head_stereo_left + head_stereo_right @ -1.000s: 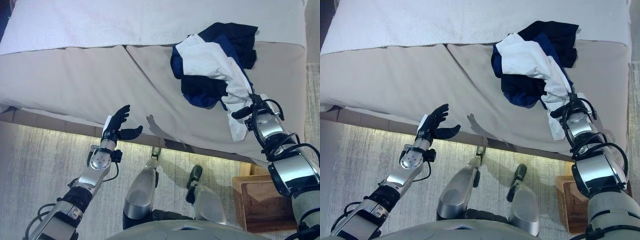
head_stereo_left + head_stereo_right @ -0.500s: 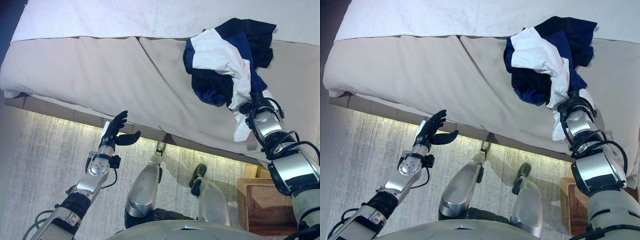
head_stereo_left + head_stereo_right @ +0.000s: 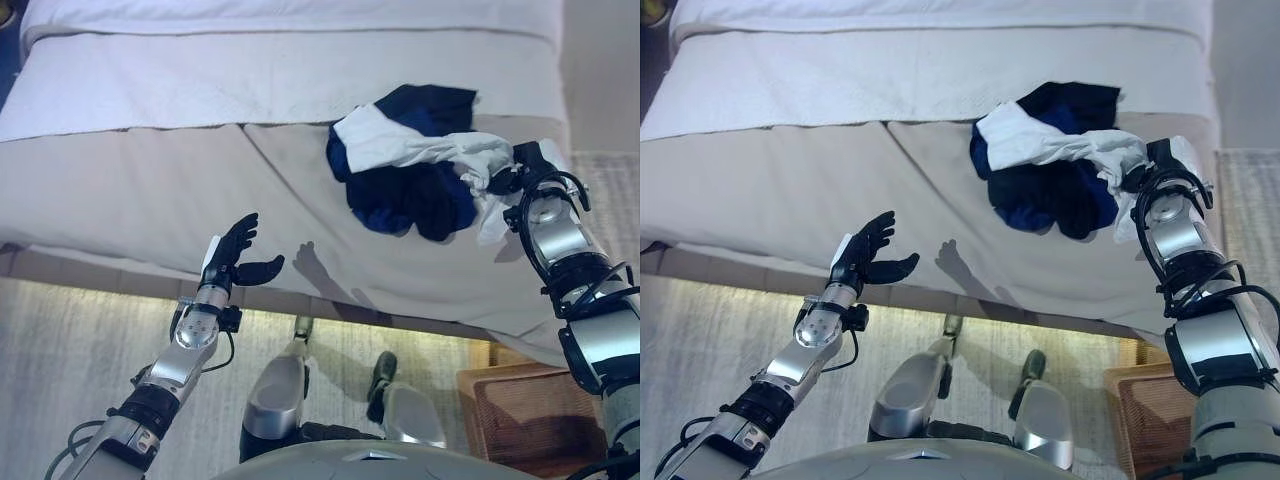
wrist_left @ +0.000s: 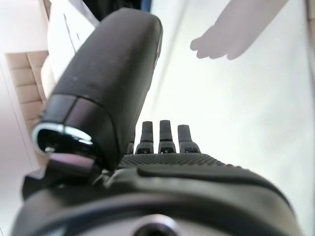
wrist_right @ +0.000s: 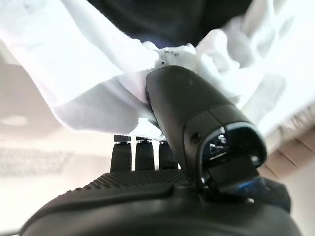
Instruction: Pick up the clothes from the bed and place them into the basket
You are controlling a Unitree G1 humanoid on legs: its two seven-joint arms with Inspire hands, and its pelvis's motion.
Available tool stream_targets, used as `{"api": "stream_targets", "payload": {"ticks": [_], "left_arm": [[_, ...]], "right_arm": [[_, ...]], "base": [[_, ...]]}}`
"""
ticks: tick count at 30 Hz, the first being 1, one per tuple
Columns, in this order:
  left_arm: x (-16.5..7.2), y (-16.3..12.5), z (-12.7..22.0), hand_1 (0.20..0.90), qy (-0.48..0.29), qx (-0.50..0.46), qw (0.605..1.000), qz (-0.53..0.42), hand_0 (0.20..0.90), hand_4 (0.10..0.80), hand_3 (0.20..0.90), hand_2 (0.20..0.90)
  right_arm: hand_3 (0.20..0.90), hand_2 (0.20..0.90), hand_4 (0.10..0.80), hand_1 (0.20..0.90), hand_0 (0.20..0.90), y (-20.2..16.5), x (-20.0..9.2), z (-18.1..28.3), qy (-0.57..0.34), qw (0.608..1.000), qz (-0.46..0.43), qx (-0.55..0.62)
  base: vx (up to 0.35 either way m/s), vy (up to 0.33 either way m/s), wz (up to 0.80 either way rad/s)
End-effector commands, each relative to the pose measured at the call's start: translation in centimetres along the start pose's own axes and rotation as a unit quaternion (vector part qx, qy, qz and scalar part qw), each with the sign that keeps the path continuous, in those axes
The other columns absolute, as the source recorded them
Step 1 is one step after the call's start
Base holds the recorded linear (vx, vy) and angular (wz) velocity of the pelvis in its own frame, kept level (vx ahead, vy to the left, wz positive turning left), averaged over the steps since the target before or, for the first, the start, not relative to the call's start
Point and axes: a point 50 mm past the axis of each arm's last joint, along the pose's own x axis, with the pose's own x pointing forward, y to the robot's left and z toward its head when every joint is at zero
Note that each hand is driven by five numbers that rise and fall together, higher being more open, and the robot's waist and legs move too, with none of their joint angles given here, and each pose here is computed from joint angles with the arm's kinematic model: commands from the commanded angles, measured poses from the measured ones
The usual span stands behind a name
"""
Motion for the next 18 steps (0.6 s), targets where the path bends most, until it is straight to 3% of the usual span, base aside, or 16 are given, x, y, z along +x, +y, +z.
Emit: {"api": "stream_targets", "payload": {"ticks": [1,9,18], "left_arm": [[-1.4,0.6,-2.0,0.900,0.025,0.023,0.999,0.004,0.900,0.800,0.900,0.900],[-1.6,0.5,-3.2,0.900,0.045,0.040,0.998,-0.017,0.900,0.800,0.900,0.900],[-1.5,-0.5,-3.9,0.900,0.061,0.050,0.996,-0.031,0.900,0.800,0.900,0.900]], "right_arm": [[0.200,0.300,0.100,0.300,0.300,-5.0,-0.2,1.8,-0.071,0.994,-0.078,-0.008],[0.200,0.300,0.100,0.300,0.300,-10.0,-1.4,5.1,-0.159,0.973,-0.166,0.024],[0.200,0.300,0.100,0.300,0.300,-13.3,-2.5,4.5,-0.150,0.964,-0.217,0.042]], "base": [[0.074,0.004,-0.16],[0.034,0.006,-0.15],[0.012,0.030,-0.24]]}}
